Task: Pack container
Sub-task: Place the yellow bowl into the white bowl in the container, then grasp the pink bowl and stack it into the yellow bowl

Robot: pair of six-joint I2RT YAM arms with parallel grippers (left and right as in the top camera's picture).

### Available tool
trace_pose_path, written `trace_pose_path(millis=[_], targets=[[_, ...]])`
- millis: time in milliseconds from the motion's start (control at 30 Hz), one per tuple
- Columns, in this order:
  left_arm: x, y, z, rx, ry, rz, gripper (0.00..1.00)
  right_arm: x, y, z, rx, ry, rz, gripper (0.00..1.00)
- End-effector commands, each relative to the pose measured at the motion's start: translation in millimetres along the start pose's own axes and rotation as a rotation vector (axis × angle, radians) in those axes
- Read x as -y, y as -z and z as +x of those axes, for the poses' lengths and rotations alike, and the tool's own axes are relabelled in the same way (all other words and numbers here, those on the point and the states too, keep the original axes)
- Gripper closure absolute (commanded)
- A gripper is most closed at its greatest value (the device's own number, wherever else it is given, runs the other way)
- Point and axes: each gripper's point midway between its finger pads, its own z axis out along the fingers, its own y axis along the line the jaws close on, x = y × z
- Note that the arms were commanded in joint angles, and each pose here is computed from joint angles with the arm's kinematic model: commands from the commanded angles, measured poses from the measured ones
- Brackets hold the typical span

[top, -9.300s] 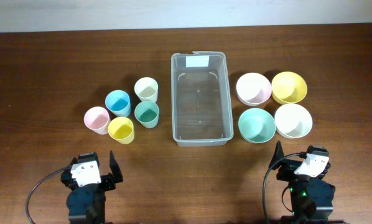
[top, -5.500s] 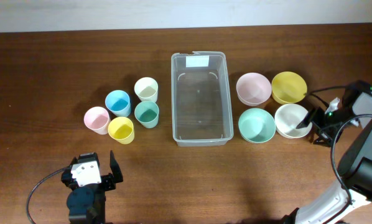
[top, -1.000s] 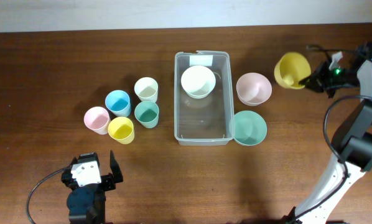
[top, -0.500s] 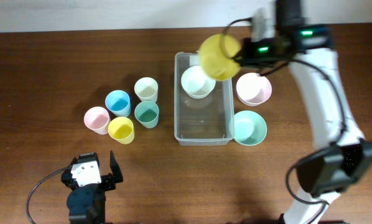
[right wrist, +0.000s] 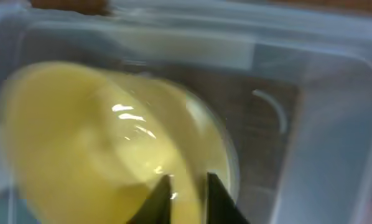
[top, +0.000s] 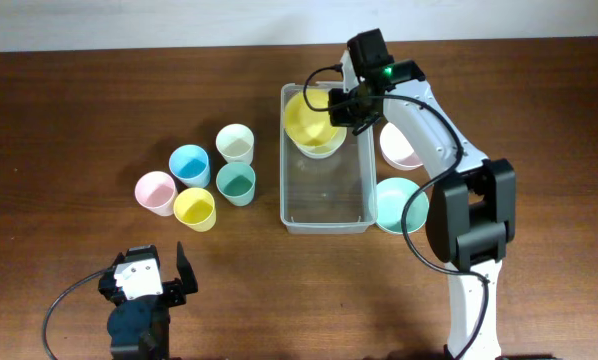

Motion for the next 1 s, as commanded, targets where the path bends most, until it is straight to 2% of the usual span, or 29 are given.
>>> trace_pose_path(millis=[0,33,67,267,433,633,900,967], targets=[[2.4,-1.2,2.7,-0.002,-0.021,0.012,0.00,5.5,28.6,-16.6,0.057,0.001,-0.024,0.63],[2.4,-1.2,2.7,-0.002,-0.021,0.012,0.00,4.6,36.7,-17.7,0.058,0.013,-0.041,0.56],[2.4,-1.2,2.7,-0.002,-0.021,0.012,0.00,5.1,46.6,-18.4,0.059,0.015,-0.050,0.55],[2.4,-1.2,2.7,-0.002,-0.021,0.012,0.00,45.9,126.9,-13.1,0.074,-0.095,-0.004,0.54],[2.4,-1.2,2.7,-0.002,-0.021,0.012,0.00,103.4,156.1,-0.3,0.055,-0.230,0.048,0.50],[2.4,-1.2,2.7,-0.002,-0.021,0.012,0.00,159.6,137.1,27.1,-0.034,-0.361,0.092,0.50],[2.4,-1.2,2.7,-0.002,-0.021,0.012,0.00,188.5,84.7,58.3,-0.120,-0.401,0.140,0.50],[2.4,-1.2,2.7,-0.002,-0.021,0.012,0.00,192.0,73.3,64.5,-0.131,-0.405,0.139,0.53]])
